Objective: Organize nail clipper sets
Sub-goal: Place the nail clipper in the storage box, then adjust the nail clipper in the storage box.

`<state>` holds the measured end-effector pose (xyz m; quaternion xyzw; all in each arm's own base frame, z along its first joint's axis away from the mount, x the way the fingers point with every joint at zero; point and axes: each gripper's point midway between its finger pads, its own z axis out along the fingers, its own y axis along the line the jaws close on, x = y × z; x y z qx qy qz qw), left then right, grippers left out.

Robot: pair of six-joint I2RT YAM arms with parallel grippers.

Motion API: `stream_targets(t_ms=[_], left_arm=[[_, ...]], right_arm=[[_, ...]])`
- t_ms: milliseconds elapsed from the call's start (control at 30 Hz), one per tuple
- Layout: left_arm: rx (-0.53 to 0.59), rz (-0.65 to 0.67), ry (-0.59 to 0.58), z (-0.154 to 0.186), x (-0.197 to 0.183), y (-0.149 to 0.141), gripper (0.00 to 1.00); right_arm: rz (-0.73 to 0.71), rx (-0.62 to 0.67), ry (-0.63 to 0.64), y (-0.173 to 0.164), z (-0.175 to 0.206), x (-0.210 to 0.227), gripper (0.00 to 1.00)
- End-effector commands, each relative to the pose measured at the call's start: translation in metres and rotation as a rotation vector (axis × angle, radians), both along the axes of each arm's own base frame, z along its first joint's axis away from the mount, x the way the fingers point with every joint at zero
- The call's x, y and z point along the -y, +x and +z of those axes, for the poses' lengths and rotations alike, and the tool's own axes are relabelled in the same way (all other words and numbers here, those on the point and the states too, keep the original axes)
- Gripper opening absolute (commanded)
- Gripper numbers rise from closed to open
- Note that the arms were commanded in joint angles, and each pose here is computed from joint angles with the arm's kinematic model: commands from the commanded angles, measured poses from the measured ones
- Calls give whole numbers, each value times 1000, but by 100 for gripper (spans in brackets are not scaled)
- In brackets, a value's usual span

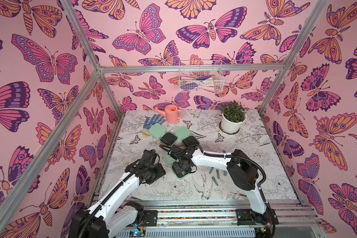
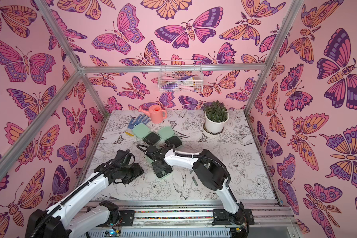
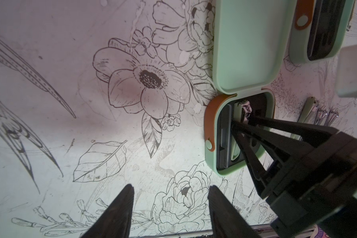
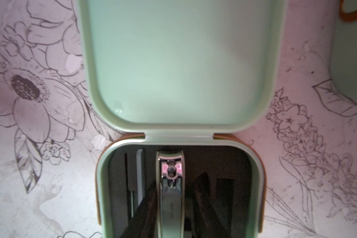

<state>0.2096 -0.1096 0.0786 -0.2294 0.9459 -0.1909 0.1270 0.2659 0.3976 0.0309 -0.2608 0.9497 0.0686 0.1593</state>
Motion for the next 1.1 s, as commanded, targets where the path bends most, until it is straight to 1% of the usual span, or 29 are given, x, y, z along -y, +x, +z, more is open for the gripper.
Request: stream_targets(t_ms=[0,367,533,633,700,800,1067], left_arm=[[-39,15,0,-5,-3,-9,60],[-41,15,1,-6,-3,-8,60],[-42,15,3,-6,-3,-8,60],[-43,13,2,-6,-3,-8,60],[-44,13,3,-6,-3,-8,60],[-44,12,3,-6,-3,-7,60],[-45,11,4,-6,-3,-7,60]], right_arm=[[6,-37,-14,-13,5,8,32],[10,-30,7,-13,17,7,31],[12,-23,46,-13,27,2,30],[11,-10,68,-10,34,-2,24],[11,-9,75,-8,35,-5,18],[17,-15,70,-7,32,-9,14],[16,-35,53,-6,18,-11,13]])
